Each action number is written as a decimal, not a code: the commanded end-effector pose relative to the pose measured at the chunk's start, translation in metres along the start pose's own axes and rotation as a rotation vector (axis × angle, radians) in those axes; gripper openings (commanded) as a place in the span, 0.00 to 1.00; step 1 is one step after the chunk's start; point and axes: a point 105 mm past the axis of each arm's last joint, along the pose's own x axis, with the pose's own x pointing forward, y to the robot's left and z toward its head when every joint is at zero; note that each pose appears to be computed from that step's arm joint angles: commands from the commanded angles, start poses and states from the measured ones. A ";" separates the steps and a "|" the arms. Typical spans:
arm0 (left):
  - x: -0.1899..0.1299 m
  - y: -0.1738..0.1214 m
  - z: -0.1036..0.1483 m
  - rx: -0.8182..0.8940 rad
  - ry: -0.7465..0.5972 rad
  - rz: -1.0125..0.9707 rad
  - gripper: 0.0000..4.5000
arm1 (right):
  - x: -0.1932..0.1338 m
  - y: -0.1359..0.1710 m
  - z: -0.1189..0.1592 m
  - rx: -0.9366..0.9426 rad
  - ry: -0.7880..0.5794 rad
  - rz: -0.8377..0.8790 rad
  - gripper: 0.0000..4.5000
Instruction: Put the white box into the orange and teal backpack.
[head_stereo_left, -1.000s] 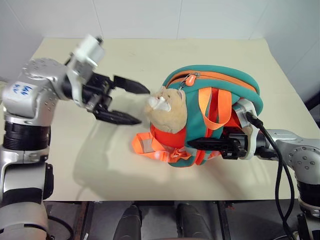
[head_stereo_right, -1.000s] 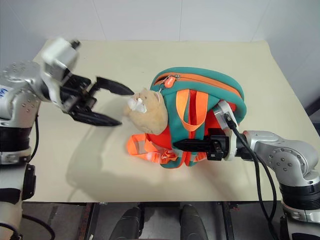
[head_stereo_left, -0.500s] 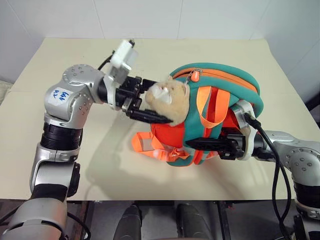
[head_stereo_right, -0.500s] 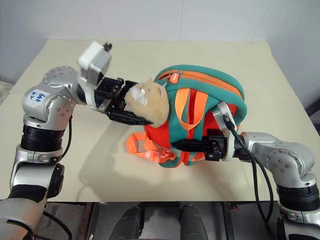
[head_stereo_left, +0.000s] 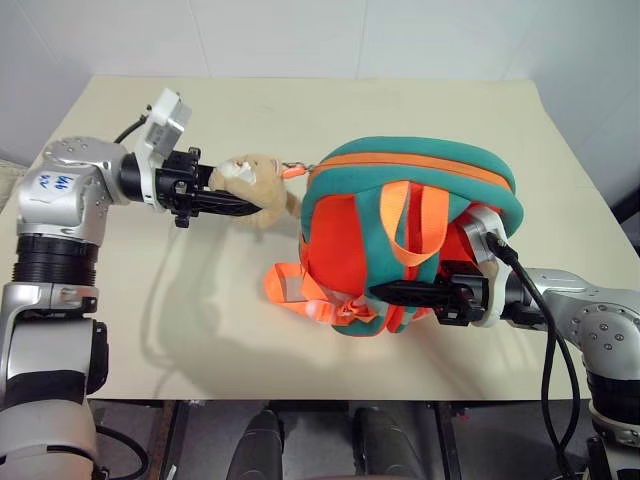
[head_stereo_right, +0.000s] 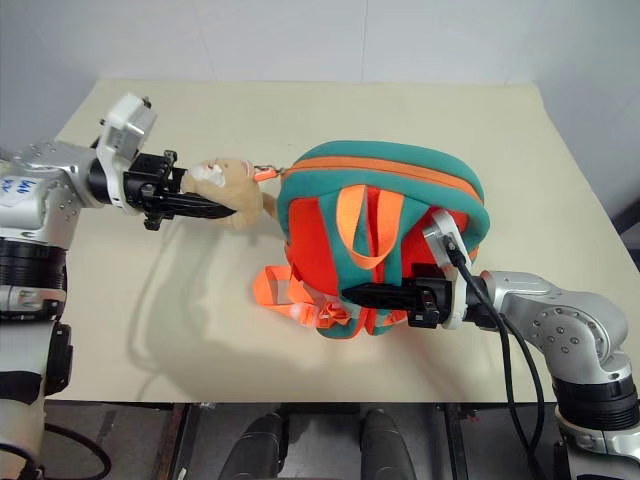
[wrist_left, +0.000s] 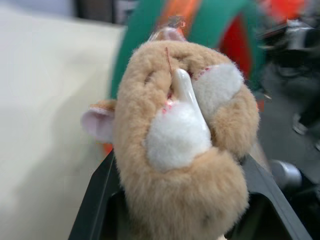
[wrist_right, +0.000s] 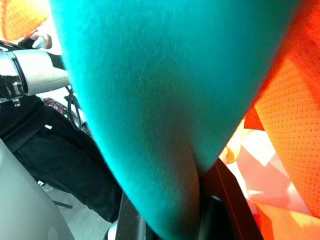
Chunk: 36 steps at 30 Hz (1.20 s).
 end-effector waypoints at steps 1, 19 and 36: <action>0.002 0.017 -0.022 -0.034 0.044 0.065 0.34 | 0.002 0.007 0.006 -0.029 -0.022 0.024 0.00; 0.036 0.010 -0.072 0.119 0.070 0.122 0.50 | 0.004 -0.008 0.016 -0.218 -0.046 -0.131 0.16; -0.027 -0.042 -0.069 0.091 0.033 0.236 1.00 | -0.090 -0.002 0.006 -0.469 0.167 -0.484 0.99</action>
